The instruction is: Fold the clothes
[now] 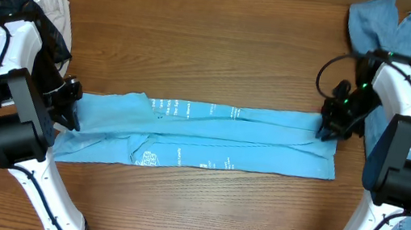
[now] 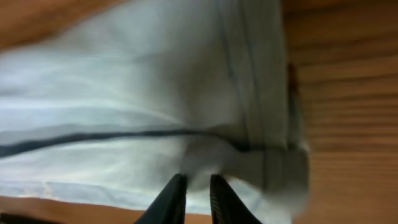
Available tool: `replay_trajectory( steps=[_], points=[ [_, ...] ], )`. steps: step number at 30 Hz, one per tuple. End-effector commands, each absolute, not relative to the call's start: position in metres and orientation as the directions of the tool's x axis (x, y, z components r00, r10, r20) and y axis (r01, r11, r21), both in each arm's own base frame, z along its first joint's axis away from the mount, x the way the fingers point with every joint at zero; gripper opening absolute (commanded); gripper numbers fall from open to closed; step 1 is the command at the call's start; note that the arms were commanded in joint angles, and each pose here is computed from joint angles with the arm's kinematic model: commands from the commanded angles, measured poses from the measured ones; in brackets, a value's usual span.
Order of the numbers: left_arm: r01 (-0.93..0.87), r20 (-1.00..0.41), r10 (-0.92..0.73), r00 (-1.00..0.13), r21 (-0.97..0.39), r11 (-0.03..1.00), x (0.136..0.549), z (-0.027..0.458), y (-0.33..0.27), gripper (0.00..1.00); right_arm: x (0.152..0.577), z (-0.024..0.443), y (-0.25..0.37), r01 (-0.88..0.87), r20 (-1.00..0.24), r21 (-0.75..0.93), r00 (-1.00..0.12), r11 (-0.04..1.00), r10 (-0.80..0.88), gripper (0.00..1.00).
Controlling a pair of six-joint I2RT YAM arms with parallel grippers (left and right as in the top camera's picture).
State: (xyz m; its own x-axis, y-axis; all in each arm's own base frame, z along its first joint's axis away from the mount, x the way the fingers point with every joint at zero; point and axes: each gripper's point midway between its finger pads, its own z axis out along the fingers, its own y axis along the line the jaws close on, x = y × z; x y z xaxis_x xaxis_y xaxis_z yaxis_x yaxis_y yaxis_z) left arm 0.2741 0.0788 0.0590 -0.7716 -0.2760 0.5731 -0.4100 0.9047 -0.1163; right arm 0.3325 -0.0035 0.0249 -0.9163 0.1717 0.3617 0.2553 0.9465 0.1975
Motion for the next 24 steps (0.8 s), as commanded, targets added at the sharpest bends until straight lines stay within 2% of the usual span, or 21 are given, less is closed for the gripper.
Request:
replay_trajectory(
  steps=[1,3,4,5,10,14,20,24],
  points=[
    [-0.408,0.558,-0.287,-0.778,-0.103,0.907,0.273,0.067,0.078,0.17,0.321,0.02,0.002,0.251,0.364,0.216,-0.918,0.943,0.161,0.18],
    [-0.409,0.558,-0.287,-0.778,-0.105,0.907,0.273,0.067,0.077,0.25,0.315,0.008,0.002,0.252,0.368,0.215,-0.916,0.943,0.161,0.18],
    [-0.409,0.558,-0.287,-0.778,-0.105,0.906,0.273,0.067,0.077,0.33,0.313,0.003,0.003,0.255,0.368,0.214,-0.915,0.943,0.164,0.18],
    [-0.409,0.558,-0.287,-0.779,-0.106,0.906,0.273,0.067,0.077,0.37,0.311,-0.001,0.003,0.255,0.368,0.214,-0.915,0.943,0.164,0.18],
    [-0.412,0.502,-0.285,-0.817,-0.161,0.897,0.291,0.068,0.074,0.42,0.307,-0.009,0.003,0.259,0.369,0.212,-0.914,0.942,0.168,0.18],
    [-0.394,0.401,-0.291,-0.869,-0.203,0.897,0.318,0.073,0.078,0.48,0.307,-0.009,0.003,0.27,0.371,0.208,-0.911,0.94,0.18,0.18],
    [-0.358,0.282,-0.285,-0.916,-0.253,0.899,0.35,0.063,0.072,0.49,0.308,-0.009,0.003,0.271,0.366,0.208,-0.913,0.94,0.182,0.18],
    [-0.311,0.252,-0.248,-0.936,-0.253,0.916,0.359,0.059,0.059,0.53,0.309,-0.009,0.003,0.271,0.365,0.208,-0.913,0.94,0.182,0.18]
  ],
)
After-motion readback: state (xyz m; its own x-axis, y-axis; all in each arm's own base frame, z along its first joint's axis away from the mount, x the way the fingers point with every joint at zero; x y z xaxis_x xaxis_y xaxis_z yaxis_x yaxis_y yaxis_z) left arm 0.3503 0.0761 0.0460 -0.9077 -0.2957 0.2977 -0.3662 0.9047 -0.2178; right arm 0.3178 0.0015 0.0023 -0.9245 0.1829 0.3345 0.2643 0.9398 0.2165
